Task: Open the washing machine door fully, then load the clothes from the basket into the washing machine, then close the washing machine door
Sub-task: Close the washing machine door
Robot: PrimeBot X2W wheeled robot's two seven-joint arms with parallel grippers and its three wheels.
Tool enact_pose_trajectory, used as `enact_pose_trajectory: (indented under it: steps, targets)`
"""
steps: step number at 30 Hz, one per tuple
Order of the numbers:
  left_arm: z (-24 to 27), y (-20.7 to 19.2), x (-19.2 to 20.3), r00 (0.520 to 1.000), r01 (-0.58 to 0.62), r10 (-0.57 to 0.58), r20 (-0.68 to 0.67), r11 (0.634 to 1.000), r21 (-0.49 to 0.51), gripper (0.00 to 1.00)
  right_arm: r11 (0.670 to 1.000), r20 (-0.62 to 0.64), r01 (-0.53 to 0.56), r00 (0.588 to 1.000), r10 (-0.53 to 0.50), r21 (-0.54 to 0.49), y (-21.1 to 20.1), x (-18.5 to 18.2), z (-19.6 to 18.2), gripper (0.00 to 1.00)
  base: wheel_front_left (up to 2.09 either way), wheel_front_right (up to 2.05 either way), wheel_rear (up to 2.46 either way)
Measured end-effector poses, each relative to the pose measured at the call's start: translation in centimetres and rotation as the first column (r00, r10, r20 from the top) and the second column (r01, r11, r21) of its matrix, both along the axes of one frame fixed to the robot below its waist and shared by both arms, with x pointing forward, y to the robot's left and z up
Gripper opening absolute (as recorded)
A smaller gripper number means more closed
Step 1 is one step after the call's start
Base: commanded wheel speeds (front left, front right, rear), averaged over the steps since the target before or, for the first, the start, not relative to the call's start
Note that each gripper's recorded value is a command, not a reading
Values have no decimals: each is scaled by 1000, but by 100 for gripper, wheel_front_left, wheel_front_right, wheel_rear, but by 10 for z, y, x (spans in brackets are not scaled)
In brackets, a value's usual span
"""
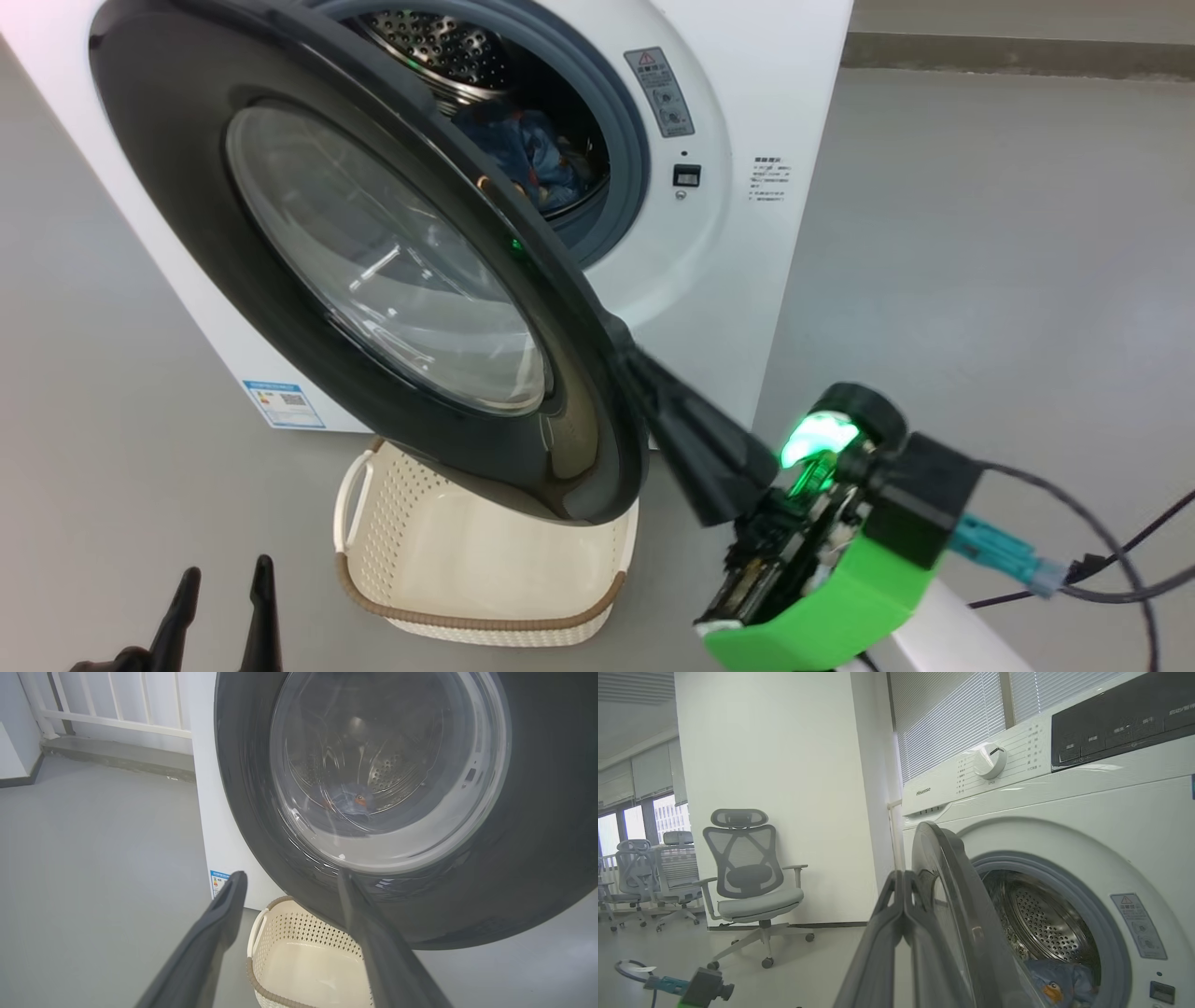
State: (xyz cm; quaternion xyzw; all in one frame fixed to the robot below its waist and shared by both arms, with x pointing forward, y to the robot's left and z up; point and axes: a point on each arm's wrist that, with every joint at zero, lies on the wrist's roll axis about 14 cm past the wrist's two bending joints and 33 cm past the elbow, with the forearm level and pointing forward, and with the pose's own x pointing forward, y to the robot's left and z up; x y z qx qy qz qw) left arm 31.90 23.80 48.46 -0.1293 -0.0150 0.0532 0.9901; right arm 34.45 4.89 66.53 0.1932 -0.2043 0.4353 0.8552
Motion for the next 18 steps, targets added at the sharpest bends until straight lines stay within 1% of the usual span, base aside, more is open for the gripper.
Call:
enact_pose_trajectory:
  steps: [5, 6, 7, 12, 18]
  targets:
    - [-1, 1, -4, 1000, -13, 13, 0, 1000, -10, 100, 997, -102, -73, 992, 69, -36, 21, -8, -31, 0, 0, 0, 0]
    - [-1, 1, -5, 1000, -19, 19, 1, 1000, -18, 100, 994, -156, -97, 984, 89, -50, 28, -12, -47, 0, 0, 0, 0]
    - [-1, 2, -6, 1000, -22, 22, 1, 1000, -21, 100, 992, -180, -110, 979, 97, -63, 32, -14, -56, 0, 0, 0, 0]
    - [-4, 2, -9, 999, -31, 31, -8, 999, -27, 100, 983, -273, -142, 956, 106, -118, 40, -16, -92, 0, 0, 0, 0]
    - [-12, 4, -12, 998, -49, 47, -34, 998, -42, 100, 973, -355, -153, 931, 84, -171, 41, -7, -127, 0, 0, 0, 0]
